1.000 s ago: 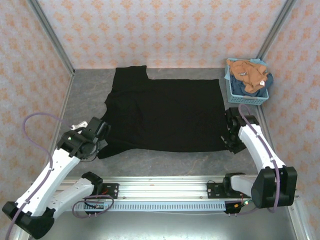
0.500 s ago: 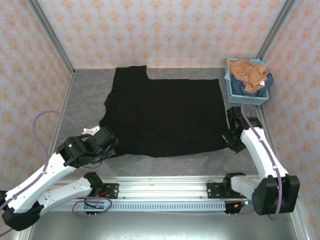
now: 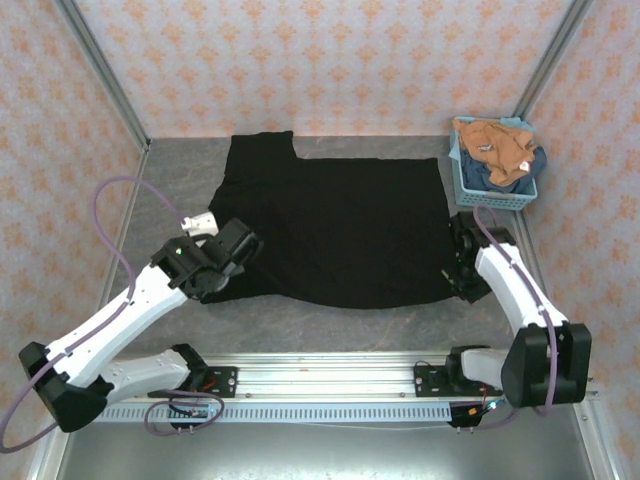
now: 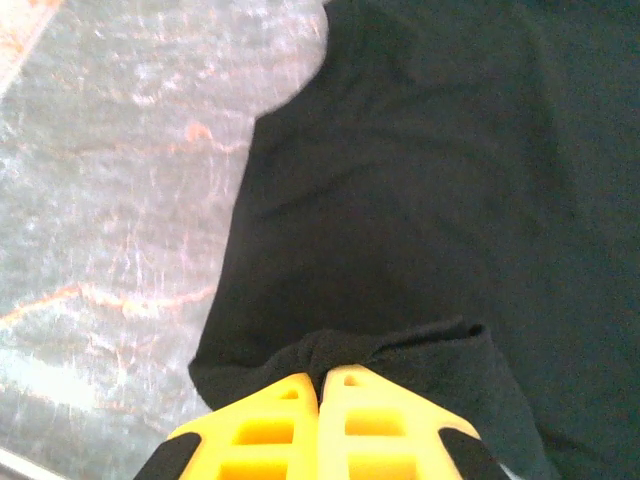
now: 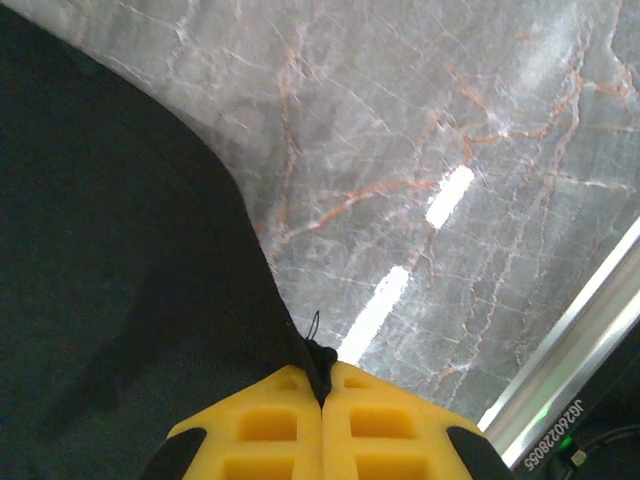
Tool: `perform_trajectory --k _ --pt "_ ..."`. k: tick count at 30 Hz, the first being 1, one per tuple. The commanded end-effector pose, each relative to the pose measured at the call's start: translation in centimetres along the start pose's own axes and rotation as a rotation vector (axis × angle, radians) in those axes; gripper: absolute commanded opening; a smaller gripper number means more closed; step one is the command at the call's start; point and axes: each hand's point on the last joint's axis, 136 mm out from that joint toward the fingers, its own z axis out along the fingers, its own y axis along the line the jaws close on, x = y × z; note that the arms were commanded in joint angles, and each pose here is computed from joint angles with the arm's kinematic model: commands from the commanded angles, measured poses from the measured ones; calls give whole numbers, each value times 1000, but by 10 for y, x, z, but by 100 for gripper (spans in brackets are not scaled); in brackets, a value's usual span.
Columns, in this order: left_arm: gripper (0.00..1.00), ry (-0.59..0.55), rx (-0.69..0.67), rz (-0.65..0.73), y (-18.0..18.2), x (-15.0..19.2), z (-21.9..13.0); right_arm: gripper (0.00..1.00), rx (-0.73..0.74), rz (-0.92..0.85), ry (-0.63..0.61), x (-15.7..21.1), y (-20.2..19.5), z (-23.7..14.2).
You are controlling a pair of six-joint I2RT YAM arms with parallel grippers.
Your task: Fold and stack the t-shirts
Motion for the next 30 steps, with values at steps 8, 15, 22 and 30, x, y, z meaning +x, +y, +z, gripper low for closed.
perform_trajectory --k 8,15,22,30 --pt "0 -123 18 67 -15 -69 20 0 8 36 -13 -31 30 0" --pt "0 -50 324 40 -43 -45 0 0 3 31 -2 -26 26 1" --pt "0 442 448 307 -56 145 22 0 37 2 24 -13 10 16" --pt "0 483 -127 326 43 188 49 0 47 -5 43 -10 11 22"
